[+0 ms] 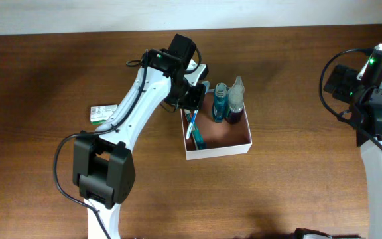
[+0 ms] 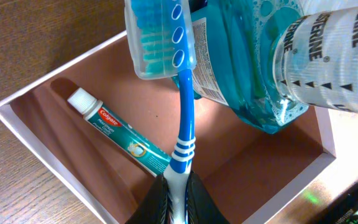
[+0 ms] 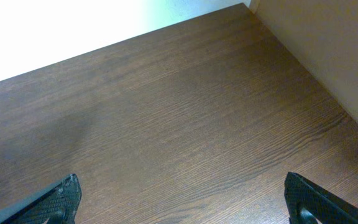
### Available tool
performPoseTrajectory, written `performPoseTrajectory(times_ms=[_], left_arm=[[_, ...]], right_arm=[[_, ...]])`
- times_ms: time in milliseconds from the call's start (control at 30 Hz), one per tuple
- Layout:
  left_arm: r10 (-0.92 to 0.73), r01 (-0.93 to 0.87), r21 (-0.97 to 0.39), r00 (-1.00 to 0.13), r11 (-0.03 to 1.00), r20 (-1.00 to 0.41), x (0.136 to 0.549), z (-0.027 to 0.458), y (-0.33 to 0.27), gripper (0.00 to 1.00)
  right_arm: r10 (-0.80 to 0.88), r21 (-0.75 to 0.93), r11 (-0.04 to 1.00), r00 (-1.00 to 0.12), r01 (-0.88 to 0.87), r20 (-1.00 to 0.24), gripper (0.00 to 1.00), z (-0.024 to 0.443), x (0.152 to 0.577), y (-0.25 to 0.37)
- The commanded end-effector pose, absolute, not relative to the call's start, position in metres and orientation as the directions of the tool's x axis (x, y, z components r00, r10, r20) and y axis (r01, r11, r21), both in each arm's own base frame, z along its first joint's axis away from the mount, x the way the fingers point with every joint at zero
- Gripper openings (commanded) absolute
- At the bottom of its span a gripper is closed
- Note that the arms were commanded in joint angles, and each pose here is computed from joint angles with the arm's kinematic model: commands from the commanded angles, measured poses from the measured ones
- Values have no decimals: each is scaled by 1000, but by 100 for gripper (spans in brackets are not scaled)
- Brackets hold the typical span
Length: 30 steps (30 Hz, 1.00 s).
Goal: Pack container
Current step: 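Lower the toothbrush into the box and open the left gripper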
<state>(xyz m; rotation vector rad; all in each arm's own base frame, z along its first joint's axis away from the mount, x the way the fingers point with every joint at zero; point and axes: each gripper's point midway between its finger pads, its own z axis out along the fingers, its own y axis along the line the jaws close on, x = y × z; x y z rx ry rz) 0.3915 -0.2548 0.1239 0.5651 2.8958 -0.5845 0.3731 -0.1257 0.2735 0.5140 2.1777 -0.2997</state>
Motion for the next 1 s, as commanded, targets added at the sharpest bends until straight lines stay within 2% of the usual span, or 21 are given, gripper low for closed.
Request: performPoseTrajectory(times_ms=[0, 133, 667, 700, 733, 767, 800, 833, 967], left_arm=[[344, 398, -312, -914, 863, -213, 391, 124, -262, 1], [358, 411, -254, -905, 876, -229, 393, 121, -262, 1], [367, 405, -245, -912, 881, -185, 383, 116, -258, 1], [368, 404, -245, -912, 882, -180, 382, 115, -257, 10], [368, 403, -245, -913, 882, -178, 381, 115, -257, 24], [368, 403, -245, -913, 882, -177, 381, 115, -257, 43], [368, 403, -245, -913, 882, -178, 381, 115, -257, 50], [368, 403, -245, -913, 882, -178, 381, 115, -257, 53], [354, 391, -246, -917, 887, -182, 386, 117, -251, 54]], right_arm=[[256, -24, 883, -525, 469, -811, 99, 284, 373, -128], [256, -24, 883, -525, 469, -811, 99, 284, 373, -128], [256, -24, 883, -525, 469, -811, 99, 284, 373, -128], [256, -24, 883, -525, 469, -811, 99, 284, 373, -128], [256, -24, 883, -525, 469, -811, 99, 284, 373, -128], [256, -24, 883, -525, 469, -811, 99, 284, 373, -128], [256, -24, 883, -525, 469, -811, 99, 284, 373, -128], [256, -24, 883, -525, 469, -811, 99, 284, 373, -128], [256, -24, 883, -525, 469, -811, 99, 284, 373, -128]])
